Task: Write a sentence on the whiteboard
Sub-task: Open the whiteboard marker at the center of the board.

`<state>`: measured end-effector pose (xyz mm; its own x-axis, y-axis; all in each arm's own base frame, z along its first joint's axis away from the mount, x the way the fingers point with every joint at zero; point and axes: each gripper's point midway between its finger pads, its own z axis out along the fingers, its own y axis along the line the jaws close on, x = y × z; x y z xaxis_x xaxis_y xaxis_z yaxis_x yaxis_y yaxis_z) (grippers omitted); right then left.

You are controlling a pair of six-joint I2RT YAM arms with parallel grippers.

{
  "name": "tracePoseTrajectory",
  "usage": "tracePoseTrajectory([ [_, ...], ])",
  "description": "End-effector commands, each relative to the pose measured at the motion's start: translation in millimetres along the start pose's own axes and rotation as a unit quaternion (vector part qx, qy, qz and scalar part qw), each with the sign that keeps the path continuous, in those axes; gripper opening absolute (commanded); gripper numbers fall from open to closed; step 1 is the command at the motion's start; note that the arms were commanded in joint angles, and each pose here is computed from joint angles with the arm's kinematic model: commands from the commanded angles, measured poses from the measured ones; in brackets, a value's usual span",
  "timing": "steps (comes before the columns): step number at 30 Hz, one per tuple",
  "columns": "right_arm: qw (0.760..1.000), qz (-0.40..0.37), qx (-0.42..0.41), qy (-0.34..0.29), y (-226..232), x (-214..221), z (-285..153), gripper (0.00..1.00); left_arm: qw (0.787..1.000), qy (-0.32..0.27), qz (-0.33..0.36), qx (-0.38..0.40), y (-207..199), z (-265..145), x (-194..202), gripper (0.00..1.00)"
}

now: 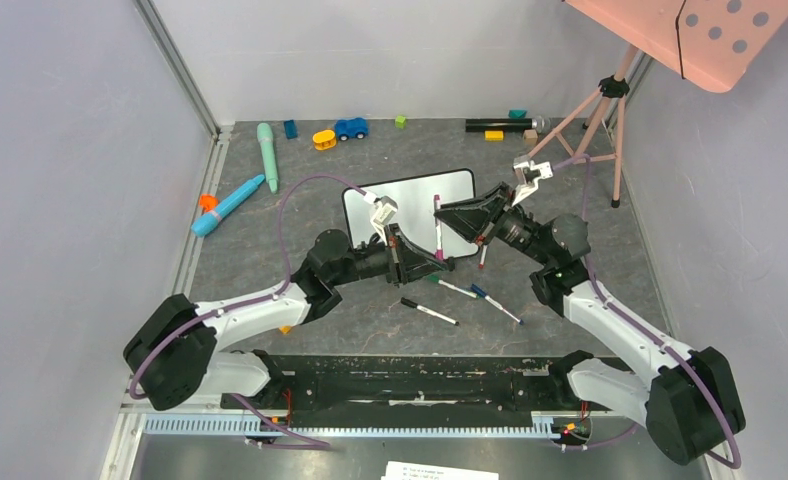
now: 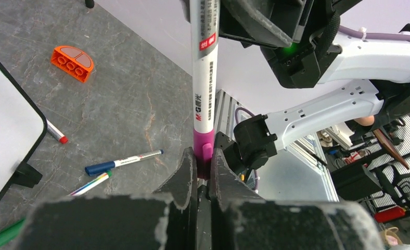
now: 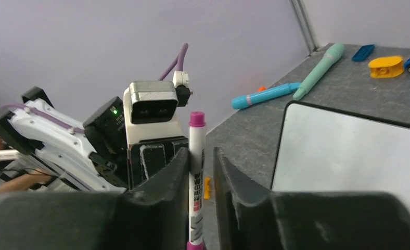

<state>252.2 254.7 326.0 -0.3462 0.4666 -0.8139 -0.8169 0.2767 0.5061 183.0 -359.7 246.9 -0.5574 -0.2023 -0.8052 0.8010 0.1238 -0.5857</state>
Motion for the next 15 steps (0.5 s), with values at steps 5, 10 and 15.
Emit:
tracePoseTrajectory([
  [5, 0.984, -0.093, 0.112, 0.104, -33, 3, -3, 0.79, 0.99, 0.057, 0.124, -0.022, -3, -23, 6, 0.02],
  [10, 0.952, -0.129, 0.147, 0.236, -45, 17, -19, 0.81, 0.976, 0.084, 0.192, -0.049, 9, -50, 25, 0.02],
  [15, 0.93, -0.115, 0.098, 0.336, -31, 38, -32, 0.8, 0.969, 0.088, 0.226, -0.05, 8, -56, 38, 0.02],
])
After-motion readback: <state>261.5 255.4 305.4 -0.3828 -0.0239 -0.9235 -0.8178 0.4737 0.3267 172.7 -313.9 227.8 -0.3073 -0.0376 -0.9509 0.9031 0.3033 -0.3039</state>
